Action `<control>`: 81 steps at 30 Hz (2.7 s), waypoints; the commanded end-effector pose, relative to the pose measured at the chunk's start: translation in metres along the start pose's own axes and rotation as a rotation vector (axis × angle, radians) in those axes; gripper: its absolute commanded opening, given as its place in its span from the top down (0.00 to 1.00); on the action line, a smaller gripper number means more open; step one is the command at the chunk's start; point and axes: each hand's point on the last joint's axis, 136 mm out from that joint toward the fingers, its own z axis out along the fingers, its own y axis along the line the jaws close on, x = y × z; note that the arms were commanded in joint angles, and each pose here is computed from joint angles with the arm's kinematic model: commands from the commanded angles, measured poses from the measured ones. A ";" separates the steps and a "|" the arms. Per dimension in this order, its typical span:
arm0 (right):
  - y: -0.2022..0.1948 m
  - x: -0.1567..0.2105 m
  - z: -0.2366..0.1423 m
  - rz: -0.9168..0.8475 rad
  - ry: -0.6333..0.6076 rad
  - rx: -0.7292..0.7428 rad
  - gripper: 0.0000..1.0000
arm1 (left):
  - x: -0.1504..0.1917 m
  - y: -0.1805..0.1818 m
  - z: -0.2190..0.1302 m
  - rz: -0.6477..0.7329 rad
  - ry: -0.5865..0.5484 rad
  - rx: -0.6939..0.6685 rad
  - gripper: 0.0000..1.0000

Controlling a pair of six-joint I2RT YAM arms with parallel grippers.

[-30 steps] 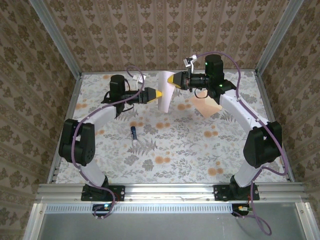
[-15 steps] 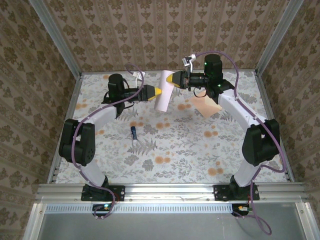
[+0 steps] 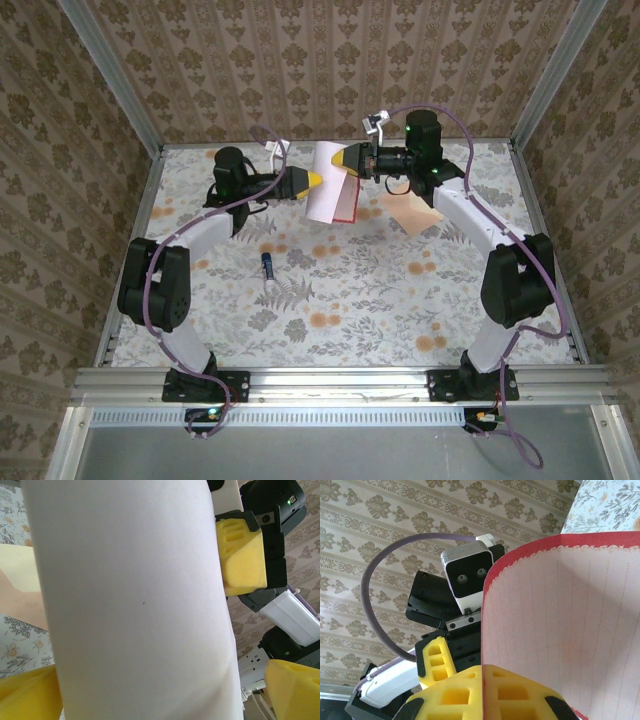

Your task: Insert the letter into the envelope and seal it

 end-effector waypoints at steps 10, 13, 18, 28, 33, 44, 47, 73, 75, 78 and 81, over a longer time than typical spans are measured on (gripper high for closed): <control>-0.010 0.007 -0.015 -0.029 0.026 0.032 1.00 | -0.002 -0.017 -0.009 0.042 -0.002 0.024 0.05; -0.014 0.008 -0.020 -0.026 0.021 0.043 1.00 | -0.002 -0.017 -0.009 0.040 -0.001 0.026 0.06; -0.020 0.009 -0.026 -0.024 0.018 0.059 1.00 | -0.005 -0.020 -0.009 0.048 -0.005 0.029 0.08; -0.032 0.013 -0.028 -0.016 0.021 0.079 1.00 | -0.007 -0.027 -0.009 0.053 -0.008 0.047 0.18; -0.036 0.014 -0.029 -0.014 0.021 0.085 1.00 | -0.006 -0.028 -0.008 0.052 -0.003 0.051 0.42; -0.033 0.010 -0.035 -0.026 0.008 0.083 1.00 | -0.003 -0.025 -0.008 0.043 0.007 0.050 0.51; -0.033 0.009 -0.036 -0.027 0.006 0.085 1.00 | -0.003 -0.025 -0.008 0.042 0.007 0.050 0.57; -0.035 0.010 -0.042 -0.040 -0.013 0.108 0.85 | -0.008 -0.026 -0.010 0.048 -0.008 0.041 0.96; -0.035 0.011 -0.042 -0.039 -0.013 0.108 0.84 | -0.008 -0.027 -0.010 0.051 -0.008 0.042 1.00; -0.035 0.011 -0.043 -0.044 -0.015 0.109 0.78 | -0.008 -0.027 -0.010 0.051 -0.007 0.042 1.00; -0.033 0.010 -0.044 -0.050 -0.019 0.112 0.68 | -0.008 -0.029 -0.010 0.054 -0.007 0.043 1.00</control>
